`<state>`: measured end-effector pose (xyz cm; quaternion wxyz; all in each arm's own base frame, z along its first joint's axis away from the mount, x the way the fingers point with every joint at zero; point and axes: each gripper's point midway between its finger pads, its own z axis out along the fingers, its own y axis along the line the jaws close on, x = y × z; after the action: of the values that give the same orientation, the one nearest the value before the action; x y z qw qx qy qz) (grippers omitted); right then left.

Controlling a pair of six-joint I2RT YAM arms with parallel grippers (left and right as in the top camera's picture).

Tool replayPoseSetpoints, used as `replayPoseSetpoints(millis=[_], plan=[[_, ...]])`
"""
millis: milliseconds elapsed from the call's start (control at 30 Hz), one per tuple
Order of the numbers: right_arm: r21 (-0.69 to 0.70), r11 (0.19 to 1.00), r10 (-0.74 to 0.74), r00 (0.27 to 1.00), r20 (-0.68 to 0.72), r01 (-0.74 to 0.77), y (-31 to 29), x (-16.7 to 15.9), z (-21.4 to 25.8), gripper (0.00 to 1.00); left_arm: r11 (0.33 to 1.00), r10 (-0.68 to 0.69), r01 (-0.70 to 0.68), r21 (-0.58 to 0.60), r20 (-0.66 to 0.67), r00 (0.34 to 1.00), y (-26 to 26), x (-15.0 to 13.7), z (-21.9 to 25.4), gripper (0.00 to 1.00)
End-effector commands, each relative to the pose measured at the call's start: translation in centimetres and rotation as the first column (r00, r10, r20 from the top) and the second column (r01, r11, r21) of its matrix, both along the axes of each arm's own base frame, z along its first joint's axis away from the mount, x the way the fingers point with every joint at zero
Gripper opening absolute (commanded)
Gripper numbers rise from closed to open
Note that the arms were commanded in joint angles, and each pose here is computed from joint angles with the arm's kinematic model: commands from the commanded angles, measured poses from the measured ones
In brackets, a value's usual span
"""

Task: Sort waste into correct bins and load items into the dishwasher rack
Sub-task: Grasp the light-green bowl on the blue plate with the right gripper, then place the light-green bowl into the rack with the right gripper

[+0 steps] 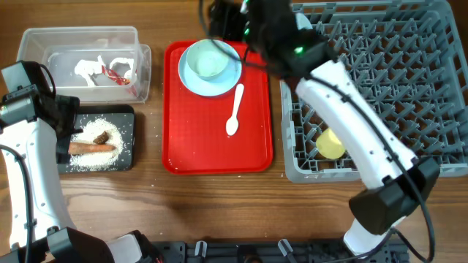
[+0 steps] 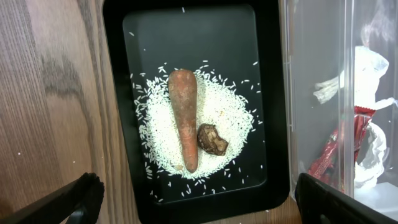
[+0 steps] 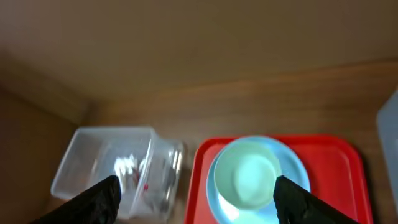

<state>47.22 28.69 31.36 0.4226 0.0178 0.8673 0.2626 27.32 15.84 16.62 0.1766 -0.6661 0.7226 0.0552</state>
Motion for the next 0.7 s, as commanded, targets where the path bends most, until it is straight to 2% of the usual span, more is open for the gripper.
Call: replayPoseSetpoints(millis=[0,100,233,300,333,400,433,567,600,667], plan=[[-0.058,0.998,-0.016,0.981,-0.194,0.004,0.9,2.5,-10.4,0.77,1.0,-0.002,0.002,0.01,-0.006,1.0,0.3,0.0,0.1,1.0],[-0.08,0.997,-0.04,0.947,-0.32,0.015,1.9,3.6,-18.7,0.68,1.0,-0.002,0.002,0.01,-0.006,1.0,0.3,0.0,0.1,1.0],[-0.117,0.993,-0.075,0.911,-0.405,0.03,1.8,3.5,-24.2,0.57,1.0,-0.002,0.002,0.01,-0.006,1.0,0.3,0.0,0.1,1.0],[-0.122,0.992,-0.087,0.9,-0.427,0.038,1.9,3.6,-26.3,0.49,1.0,-0.002,0.002,0.01,-0.006,1.0,0.3,0.0,0.1,1.0],[-0.126,0.991,-0.089,0.897,-0.433,0.037,1.9,3.6,-26.9,0.45,1.0,-0.002,0.002,0.01,-0.006,1.0,0.3,0.0,0.1,1.0],[-0.119,0.992,-0.1,0.887,-0.451,0.051,1.9,3.5,-27.6,0.29,1.0,-0.002,0.002,0.01,-0.006,1.0,0.3,0.0,0.1,1.0],[-0.119,0.992,-0.099,0.886,-0.452,0.049,1.9,3.4,-27.6,0.26,1.0,-0.002,0.002,0.01,-0.006,1.0,0.3,0.0,0.1,1.0],[-0.12,0.992,-0.1,0.875,-0.474,0.048,2.0,3.2,-28.8,0.24,1.0,-0.002,0.002,0.01,-0.006,1.0,0.3,0.0,0.1,1.0],[-0.119,0.992,-0.097,0.874,-0.476,0.045,2.1,3.2,-28.9,0.21,1.0,-0.002,0.002,0.01,-0.006,1.0,0.3,0.0,0.1,1.0],[-0.119,0.992,-0.097,0.874,-0.476,0.045,2.1,3.2,-28.9,0.07,1.0,-0.002,0.002,0.01,-0.006,1.0,0.3,0.0,0.1,1.0]])
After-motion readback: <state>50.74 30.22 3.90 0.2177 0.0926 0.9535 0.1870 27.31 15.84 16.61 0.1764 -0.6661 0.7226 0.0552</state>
